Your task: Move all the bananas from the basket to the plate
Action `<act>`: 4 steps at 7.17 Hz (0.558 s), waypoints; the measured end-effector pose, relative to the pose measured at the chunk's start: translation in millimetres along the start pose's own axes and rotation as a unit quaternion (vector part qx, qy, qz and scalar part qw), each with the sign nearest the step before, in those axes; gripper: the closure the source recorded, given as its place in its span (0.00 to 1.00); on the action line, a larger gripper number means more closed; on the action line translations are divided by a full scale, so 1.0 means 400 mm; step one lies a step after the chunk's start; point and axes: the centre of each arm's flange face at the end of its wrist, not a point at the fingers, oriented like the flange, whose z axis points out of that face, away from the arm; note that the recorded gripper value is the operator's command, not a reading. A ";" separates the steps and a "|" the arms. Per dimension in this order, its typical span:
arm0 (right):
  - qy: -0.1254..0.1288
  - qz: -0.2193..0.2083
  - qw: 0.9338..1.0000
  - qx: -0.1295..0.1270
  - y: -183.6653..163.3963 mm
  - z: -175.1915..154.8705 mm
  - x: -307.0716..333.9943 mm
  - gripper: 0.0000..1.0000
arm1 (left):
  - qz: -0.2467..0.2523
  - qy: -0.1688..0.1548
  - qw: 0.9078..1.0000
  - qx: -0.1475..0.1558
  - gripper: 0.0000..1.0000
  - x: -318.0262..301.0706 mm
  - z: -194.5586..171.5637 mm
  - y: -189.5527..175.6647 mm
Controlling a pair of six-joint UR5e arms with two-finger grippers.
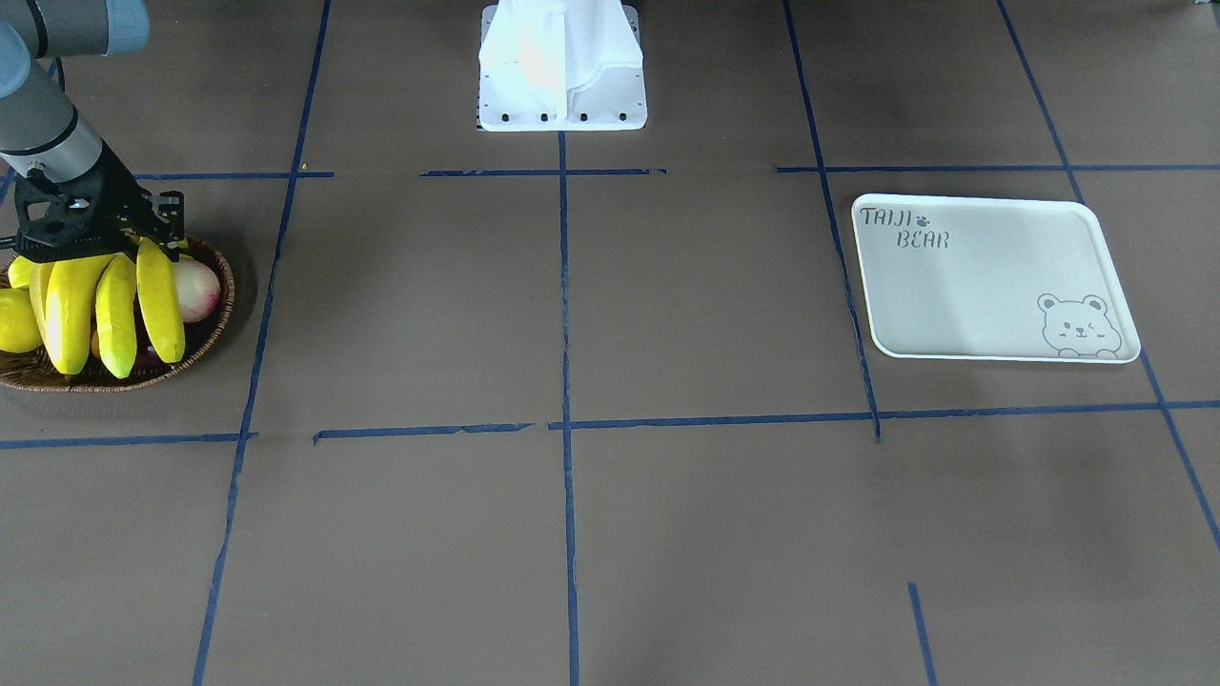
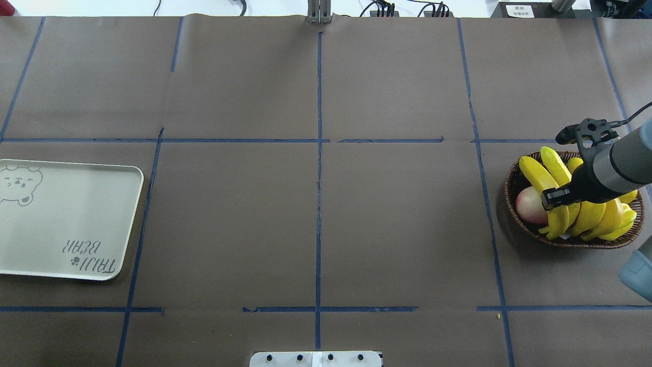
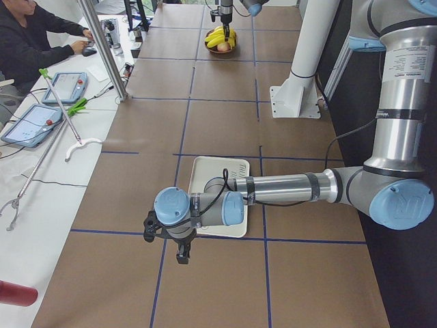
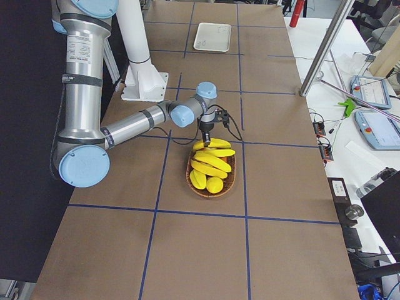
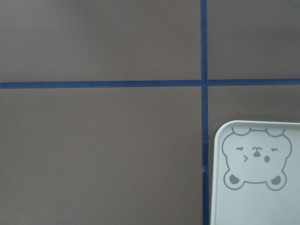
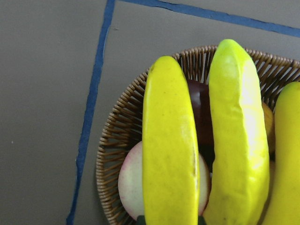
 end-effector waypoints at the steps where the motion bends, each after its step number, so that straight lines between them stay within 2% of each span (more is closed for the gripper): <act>1: -0.002 0.000 1.000 0.002 0.000 -0.006 -0.001 0.99 | 0.000 0.000 1.000 0.000 0.00 0.000 0.000 0.000; 2: -0.007 -0.002 1.000 0.009 0.002 -0.030 -0.007 0.99 | 0.000 0.000 1.000 0.000 0.00 -0.001 0.001 0.001; 3: -0.026 0.001 0.999 0.019 -0.002 -0.081 -0.013 1.00 | 0.000 0.000 1.000 0.000 0.00 0.000 0.001 0.000; 4: -0.060 0.015 0.998 0.027 -0.019 -0.147 -0.022 0.99 | 0.001 0.000 1.000 0.002 0.00 0.007 -0.005 -0.006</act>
